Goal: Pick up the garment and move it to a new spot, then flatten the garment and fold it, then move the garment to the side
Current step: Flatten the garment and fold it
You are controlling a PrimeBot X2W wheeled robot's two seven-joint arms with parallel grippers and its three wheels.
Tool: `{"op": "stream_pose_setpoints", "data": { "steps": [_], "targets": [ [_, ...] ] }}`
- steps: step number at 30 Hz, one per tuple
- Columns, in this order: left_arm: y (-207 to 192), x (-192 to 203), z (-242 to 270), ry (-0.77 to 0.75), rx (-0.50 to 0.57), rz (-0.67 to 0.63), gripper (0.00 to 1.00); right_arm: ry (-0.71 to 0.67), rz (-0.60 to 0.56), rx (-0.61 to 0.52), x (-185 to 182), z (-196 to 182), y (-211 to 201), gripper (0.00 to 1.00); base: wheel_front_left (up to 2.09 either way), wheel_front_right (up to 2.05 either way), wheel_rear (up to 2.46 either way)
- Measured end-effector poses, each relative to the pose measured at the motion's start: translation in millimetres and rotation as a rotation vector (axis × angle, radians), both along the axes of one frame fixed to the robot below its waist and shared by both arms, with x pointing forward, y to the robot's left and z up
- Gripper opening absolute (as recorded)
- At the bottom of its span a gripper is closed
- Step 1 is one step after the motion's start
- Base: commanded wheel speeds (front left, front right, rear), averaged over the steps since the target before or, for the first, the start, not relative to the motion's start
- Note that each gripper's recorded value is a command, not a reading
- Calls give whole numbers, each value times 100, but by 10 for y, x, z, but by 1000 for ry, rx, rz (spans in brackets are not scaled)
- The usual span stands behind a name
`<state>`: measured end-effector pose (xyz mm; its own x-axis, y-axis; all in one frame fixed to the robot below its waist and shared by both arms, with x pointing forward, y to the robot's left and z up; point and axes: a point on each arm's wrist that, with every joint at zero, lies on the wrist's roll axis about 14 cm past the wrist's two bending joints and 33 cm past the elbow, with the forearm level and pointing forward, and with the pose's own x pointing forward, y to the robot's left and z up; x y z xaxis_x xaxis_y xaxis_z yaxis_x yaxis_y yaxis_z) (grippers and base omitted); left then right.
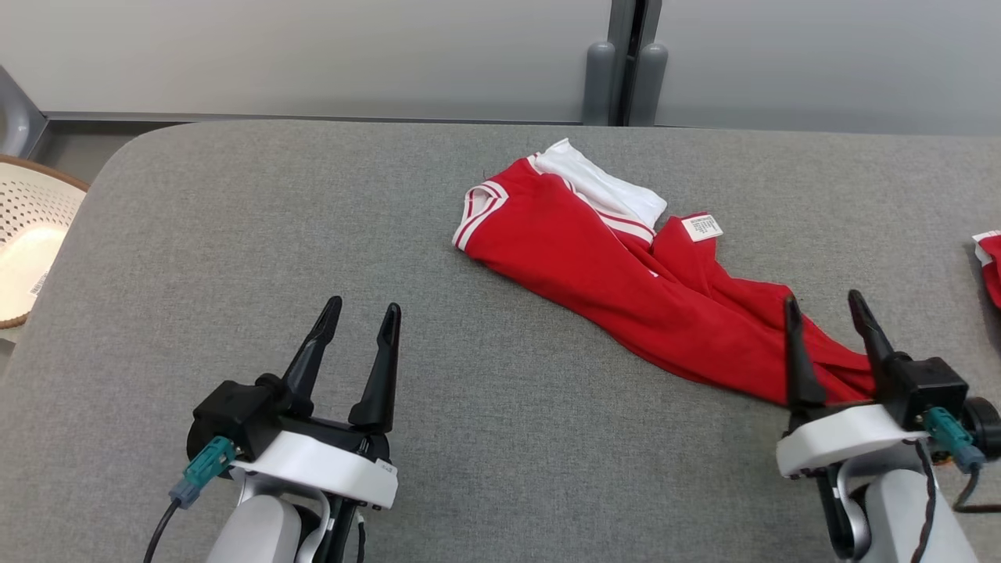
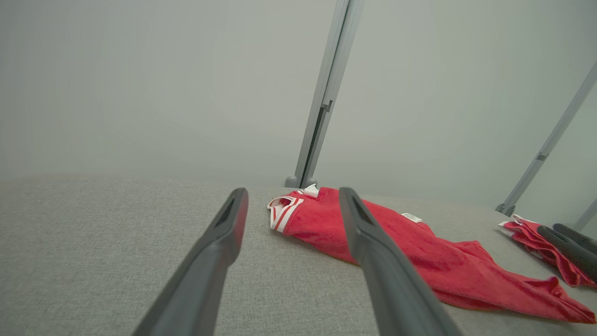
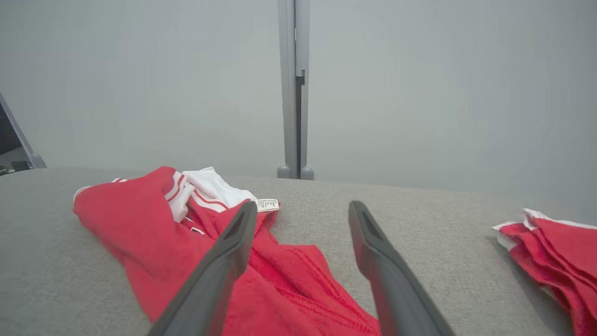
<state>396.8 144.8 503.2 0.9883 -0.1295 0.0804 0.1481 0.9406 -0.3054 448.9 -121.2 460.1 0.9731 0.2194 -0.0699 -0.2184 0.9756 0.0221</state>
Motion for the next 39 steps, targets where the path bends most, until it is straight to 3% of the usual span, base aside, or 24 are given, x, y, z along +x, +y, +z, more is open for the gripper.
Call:
{"op": "stream_pose_setpoints", "data": {
  "steps": [6, 17, 27, 39],
  "targets": [
    [20, -13, 126, -39, 6, 5, 100, -90, 131, 31, -42, 276, 443, 100, 0, 0, 0],
    [126, -78, 133, -39, 7, 37, 100, -52, 257, 57, -54, 290, 861, 100, 0, 0, 0],
    [168, -50, -53, 20, -4, 48, 100, 188, 419, -31, 340, -27, 1262, 100, 0, 0, 0],
    [398, -53, -217, 80, -10, 115, 100, 371, 469, -42, 882, -383, 1528, 100, 0, 0, 0]
  ]
}}
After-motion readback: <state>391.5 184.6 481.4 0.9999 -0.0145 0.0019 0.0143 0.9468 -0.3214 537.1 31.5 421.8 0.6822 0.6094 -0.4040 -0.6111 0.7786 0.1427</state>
